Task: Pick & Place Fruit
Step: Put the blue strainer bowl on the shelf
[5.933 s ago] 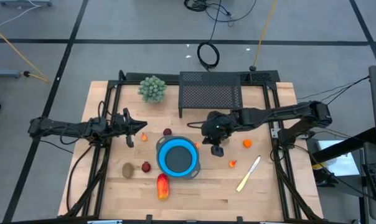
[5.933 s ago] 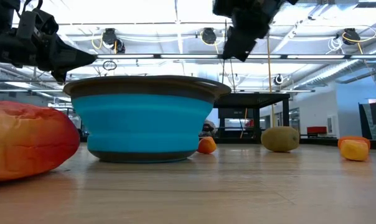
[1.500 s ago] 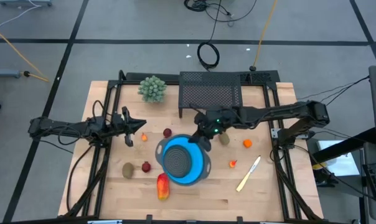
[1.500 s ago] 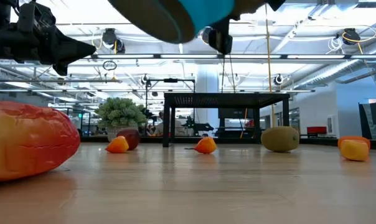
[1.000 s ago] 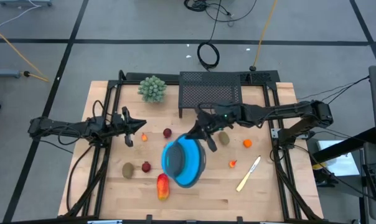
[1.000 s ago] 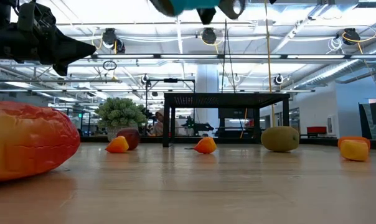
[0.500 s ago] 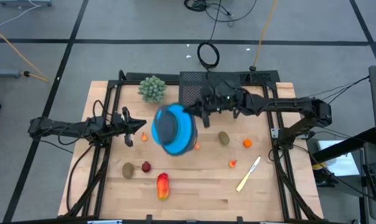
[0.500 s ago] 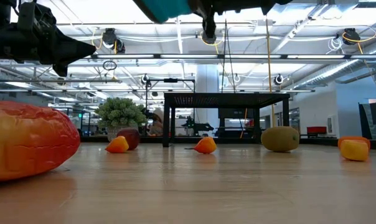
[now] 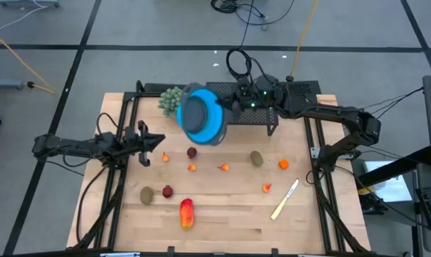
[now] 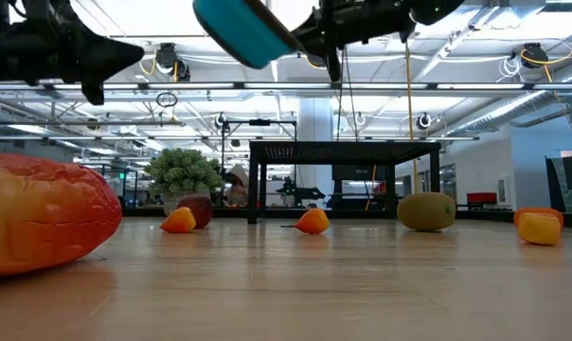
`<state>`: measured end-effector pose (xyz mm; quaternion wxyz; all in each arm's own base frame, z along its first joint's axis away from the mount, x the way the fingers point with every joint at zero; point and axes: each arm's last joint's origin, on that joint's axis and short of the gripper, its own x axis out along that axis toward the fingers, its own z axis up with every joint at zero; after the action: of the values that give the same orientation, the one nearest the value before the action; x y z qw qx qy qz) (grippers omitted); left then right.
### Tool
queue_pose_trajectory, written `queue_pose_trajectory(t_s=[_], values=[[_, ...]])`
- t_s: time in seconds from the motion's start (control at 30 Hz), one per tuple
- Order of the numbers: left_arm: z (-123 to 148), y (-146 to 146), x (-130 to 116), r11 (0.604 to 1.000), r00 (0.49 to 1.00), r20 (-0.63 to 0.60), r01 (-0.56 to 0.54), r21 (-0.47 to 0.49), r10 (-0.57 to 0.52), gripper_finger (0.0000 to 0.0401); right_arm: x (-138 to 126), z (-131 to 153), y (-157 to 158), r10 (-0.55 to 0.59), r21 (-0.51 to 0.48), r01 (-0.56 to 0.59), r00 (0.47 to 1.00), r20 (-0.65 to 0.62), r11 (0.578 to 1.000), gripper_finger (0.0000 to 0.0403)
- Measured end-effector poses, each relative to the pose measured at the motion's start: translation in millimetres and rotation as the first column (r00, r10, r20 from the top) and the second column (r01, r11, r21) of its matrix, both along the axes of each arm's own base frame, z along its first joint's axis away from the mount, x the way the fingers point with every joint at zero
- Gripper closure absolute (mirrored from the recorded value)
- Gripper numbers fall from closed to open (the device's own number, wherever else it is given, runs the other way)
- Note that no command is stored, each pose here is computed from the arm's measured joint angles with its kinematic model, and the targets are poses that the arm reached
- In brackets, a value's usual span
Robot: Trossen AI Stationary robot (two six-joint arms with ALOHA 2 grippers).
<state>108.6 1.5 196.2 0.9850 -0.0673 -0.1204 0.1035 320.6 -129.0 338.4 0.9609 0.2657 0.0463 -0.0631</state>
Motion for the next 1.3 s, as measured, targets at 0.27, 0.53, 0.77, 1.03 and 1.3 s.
queue_pose_trajectory(t_s=[0.27, 0.53, 0.77, 1.03, 1.3], values=[[13.1, -0.1, 7.2, 0.998, 1.0, 0.0, -0.025, 0.051, 0.025, 0.0382, -21.2, -7.4, -31.2, -0.104, 0.047, 0.109, 0.989, -0.108, 0.993, 0.0392], [44.8, 0.7, 39.7, 0.988, 0.985, -0.105, -0.126, 0.086, 0.134, 0.0382, -66.2, 6.8, -43.4, -0.195, 0.07, 0.214, 0.959, -0.206, 0.974, 0.0392], [66.0, -1.5, 82.1, 0.986, 0.972, -0.185, -0.129, 0.101, 0.146, 0.0382, -103.6, 17.0, -39.9, -0.241, 0.068, 0.271, 0.925, -0.294, 0.96, 0.0392], [92.2, -5.2, 139.4, 0.971, 0.957, -0.239, -0.113, 0.212, 0.163, 0.0382, -115.8, 20.7, -32.8, -0.318, -0.075, 0.312, 0.879, -0.355, 0.947, 0.0392], [117.5, -7.2, 192.7, 0.935, 0.942, -0.241, -0.149, 0.323, 0.233, 0.0382, -118.0, 26.1, -27.9, -0.398, -0.227, 0.335, 0.846, -0.355, 0.915, 0.0392]])
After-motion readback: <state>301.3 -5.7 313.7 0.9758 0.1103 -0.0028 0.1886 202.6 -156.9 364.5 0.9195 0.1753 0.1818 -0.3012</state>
